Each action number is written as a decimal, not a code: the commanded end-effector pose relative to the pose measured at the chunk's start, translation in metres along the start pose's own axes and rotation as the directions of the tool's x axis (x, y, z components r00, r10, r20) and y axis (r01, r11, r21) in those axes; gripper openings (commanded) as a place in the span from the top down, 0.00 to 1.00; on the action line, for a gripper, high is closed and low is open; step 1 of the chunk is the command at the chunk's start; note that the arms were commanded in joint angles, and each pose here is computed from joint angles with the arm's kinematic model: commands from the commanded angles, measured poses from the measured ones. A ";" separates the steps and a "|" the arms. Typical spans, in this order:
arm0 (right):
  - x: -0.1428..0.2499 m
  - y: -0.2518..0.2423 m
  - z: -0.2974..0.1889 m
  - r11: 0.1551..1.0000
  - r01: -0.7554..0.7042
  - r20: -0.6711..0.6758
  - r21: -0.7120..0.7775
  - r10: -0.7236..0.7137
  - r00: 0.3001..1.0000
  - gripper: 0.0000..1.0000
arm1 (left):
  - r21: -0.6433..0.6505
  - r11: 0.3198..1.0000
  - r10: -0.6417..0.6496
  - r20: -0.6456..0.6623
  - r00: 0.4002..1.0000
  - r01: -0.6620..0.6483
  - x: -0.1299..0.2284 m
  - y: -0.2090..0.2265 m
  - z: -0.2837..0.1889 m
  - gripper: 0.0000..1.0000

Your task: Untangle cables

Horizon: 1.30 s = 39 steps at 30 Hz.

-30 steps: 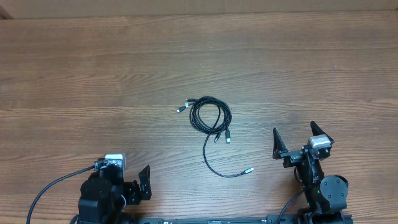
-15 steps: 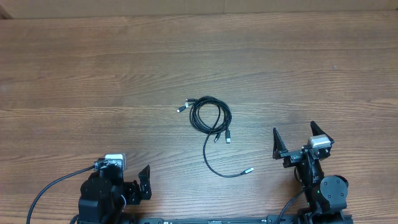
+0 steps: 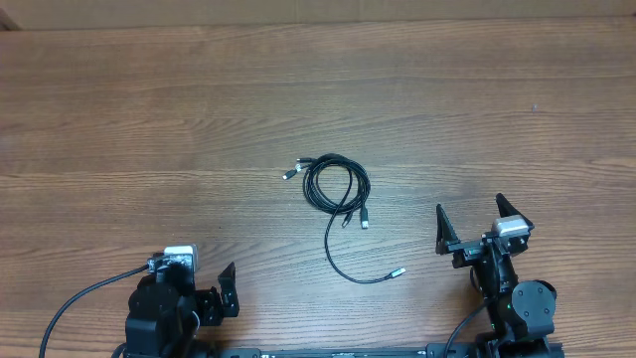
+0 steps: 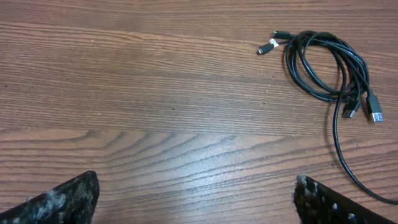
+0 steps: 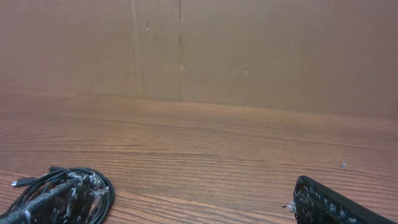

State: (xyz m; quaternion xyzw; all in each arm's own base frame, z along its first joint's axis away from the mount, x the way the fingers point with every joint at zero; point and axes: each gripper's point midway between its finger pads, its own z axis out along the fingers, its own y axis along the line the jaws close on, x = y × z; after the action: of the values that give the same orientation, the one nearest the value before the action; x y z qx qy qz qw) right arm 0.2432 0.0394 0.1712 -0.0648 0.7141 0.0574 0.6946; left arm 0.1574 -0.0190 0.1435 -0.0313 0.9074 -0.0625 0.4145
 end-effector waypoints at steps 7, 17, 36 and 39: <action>0.002 -0.001 0.000 1.000 0.001 0.001 0.004 -0.001 1.000 0.00 | 0.150 0.988 -0.053 0.117 0.992 0.035 -0.034 -0.027 -0.007 0.01; 0.002 -0.001 0.000 1.000 0.001 0.001 0.004 -0.001 1.000 0.00 | 0.361 0.926 -0.160 0.119 0.980 0.107 -0.048 -0.062 -0.018 0.00; 0.002 0.003 0.000 1.000 -0.005 0.002 -0.019 0.005 1.000 0.00 | 0.463 0.885 -0.049 0.182 0.982 -0.042 -0.093 -0.091 -0.066 0.00; 0.000 0.012 0.000 0.990 -0.121 0.000 -0.074 0.122 0.993 0.00 | 0.448 0.890 0.029 0.124 0.992 -0.082 -0.111 -0.096 -0.082 0.00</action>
State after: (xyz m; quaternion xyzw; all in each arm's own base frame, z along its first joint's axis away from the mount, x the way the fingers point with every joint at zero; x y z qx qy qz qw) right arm 0.2424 0.0441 0.1723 -0.0630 0.7127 0.0788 0.6942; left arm 0.1661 -0.0885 0.2620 0.0372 0.8509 -0.2646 0.4524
